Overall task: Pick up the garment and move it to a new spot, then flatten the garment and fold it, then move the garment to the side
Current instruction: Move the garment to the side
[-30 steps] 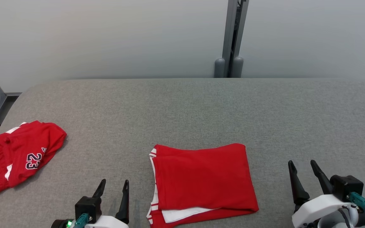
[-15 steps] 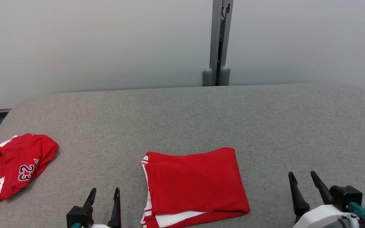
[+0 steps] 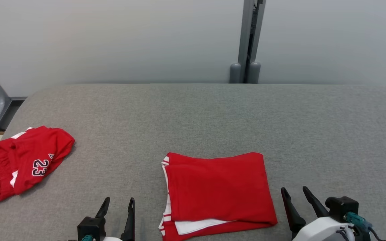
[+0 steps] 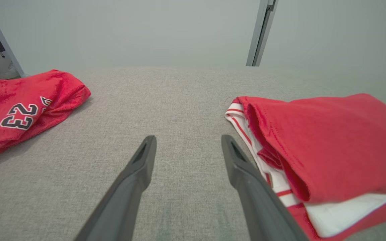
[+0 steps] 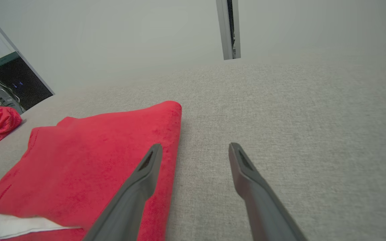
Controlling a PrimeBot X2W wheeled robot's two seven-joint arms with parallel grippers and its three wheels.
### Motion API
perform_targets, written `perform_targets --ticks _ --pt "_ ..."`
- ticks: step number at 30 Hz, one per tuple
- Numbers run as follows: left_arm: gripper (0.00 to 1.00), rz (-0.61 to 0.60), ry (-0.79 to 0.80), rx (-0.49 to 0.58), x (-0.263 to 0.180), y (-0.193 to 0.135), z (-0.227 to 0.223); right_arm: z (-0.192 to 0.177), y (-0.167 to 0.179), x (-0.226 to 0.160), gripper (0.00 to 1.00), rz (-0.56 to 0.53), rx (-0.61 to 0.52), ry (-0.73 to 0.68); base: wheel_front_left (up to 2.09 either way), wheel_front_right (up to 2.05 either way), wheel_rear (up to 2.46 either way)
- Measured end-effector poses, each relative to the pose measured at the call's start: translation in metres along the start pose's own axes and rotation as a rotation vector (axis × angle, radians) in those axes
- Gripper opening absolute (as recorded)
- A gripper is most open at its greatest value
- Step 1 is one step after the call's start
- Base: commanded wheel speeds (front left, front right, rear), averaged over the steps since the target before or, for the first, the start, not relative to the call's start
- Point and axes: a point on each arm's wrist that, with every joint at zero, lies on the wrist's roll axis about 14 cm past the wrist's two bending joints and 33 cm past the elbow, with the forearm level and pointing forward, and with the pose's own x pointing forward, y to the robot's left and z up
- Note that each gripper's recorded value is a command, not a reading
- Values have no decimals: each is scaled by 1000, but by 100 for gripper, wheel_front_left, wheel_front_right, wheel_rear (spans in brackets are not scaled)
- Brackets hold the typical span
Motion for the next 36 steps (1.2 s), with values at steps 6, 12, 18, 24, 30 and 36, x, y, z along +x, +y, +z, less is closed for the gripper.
perform_targets --ticks 6,12,18,24,30,36 --pt "100 42 23 -3 -4 14 -7 -9 22 27 100 73 -3 56 0 0 0" --pt "100 84 37 -9 -5 28 -10 -35 27 48 100 73 64 156 0 0 0" --pt "100 114 56 -13 -7 36 -16 -55 42 57 0 97 137 238 0 0 0" --pt "100 84 60 -16 -4 28 -17 -49 40 56 0 86 149 225 0 0 0" --pt "100 -6 61 -5 5 1 -17 -29 13 42 0 15 151 149 0 0 0" --pt "100 -152 43 15 25 -45 -9 -12 -31 14 0 -113 160 73 0 0 0"
